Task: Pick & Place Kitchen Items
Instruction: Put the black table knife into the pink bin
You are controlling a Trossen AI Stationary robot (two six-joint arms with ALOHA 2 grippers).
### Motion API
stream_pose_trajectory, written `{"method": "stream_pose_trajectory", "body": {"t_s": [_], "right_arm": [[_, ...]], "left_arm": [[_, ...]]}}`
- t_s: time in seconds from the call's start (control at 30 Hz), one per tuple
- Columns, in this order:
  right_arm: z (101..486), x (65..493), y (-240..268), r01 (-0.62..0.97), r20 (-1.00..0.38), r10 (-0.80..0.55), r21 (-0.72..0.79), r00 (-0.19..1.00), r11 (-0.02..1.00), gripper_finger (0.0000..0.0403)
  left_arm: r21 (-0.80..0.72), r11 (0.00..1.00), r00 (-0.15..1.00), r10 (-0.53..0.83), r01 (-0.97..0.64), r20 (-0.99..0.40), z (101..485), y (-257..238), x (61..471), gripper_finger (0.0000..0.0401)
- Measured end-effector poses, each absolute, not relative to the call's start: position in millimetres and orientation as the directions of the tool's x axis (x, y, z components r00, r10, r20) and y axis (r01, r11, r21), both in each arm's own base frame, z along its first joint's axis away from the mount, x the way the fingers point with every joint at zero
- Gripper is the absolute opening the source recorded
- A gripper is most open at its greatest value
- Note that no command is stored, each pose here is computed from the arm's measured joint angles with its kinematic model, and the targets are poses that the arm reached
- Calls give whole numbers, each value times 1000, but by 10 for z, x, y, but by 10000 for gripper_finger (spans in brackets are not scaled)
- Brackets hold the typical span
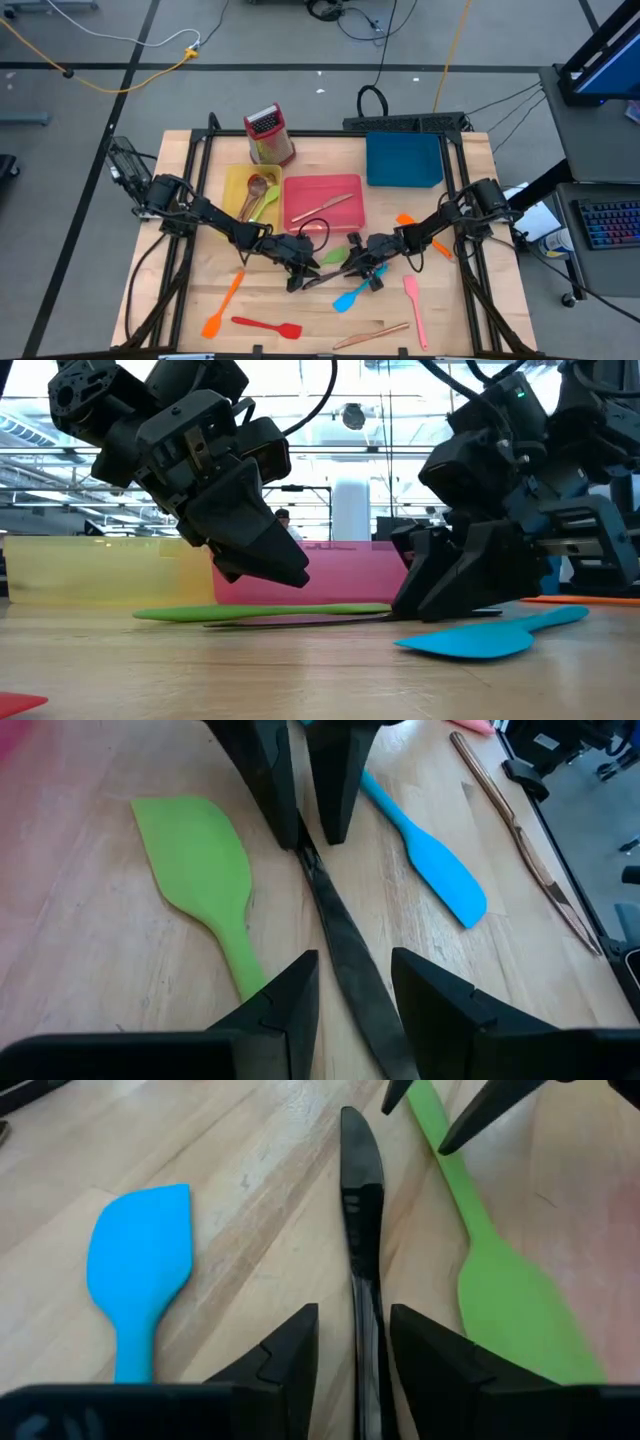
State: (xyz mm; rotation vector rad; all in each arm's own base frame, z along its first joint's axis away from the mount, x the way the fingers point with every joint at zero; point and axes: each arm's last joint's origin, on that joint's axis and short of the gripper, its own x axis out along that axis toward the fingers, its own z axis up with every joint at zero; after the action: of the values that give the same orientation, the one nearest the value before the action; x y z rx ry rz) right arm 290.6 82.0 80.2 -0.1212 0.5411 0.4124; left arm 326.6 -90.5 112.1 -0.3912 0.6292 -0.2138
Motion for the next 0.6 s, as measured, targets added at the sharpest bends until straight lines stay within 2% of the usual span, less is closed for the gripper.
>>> {"method": "stream_pose_trajectory", "body": {"t_s": [0.2,0.5,0.6], "right_arm": [[711,2903,817,-411,-546,343,-2,764,912,105],[446,2894,792,-422,-518,346,-33,783,906,32],[331,2838,760,-423,-513,339,-52,789,905,25]], "left_arm": [[-411,909,794,-297,66,-530,1121,-902,3268,134],[-412,908,802,-298,72,-517,1133,-914,3272,134],[-419,903,824,-310,98,-475,1173,-944,3287,134]]}}
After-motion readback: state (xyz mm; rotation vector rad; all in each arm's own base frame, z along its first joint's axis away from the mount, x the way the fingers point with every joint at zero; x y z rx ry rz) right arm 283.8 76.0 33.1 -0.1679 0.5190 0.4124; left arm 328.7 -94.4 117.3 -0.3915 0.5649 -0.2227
